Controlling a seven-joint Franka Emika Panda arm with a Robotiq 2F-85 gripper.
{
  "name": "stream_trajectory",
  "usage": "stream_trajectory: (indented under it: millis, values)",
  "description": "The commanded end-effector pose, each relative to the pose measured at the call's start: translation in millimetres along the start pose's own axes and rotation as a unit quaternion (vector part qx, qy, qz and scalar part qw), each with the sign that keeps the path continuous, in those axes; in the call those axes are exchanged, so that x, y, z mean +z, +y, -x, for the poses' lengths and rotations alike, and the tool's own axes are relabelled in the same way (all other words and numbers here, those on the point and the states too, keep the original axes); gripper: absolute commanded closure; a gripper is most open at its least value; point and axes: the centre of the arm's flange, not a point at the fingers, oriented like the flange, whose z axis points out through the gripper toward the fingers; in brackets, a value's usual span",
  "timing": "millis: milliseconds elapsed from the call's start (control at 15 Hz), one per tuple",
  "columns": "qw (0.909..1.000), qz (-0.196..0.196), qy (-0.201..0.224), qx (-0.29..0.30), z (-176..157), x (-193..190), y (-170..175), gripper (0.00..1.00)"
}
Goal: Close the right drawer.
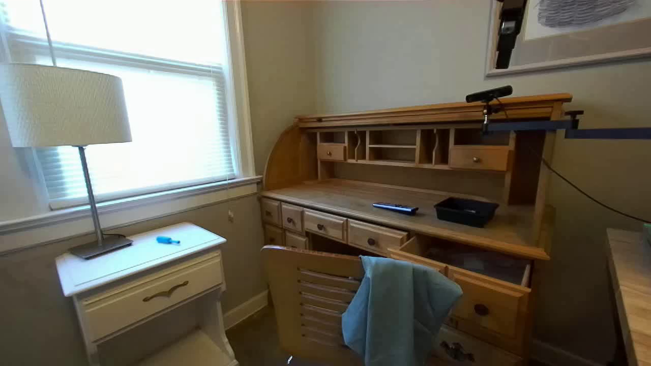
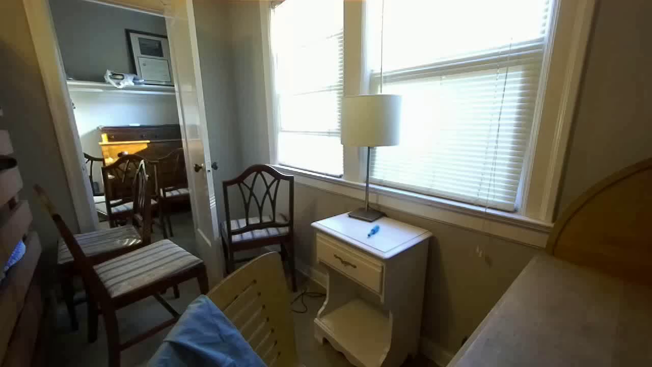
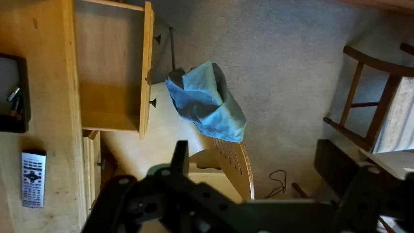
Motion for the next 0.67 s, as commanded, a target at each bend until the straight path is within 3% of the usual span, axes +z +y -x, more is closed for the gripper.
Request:
stream_trajectory:
  millis: [0, 600]
  values:
    - [1.0, 0.0, 0.0, 0.0, 0.0, 0.0, 0.0, 0.0]
    - [0.9999, 0.004, 0.009, -0.007, 3.1, 2.5, 0.8, 0.0]
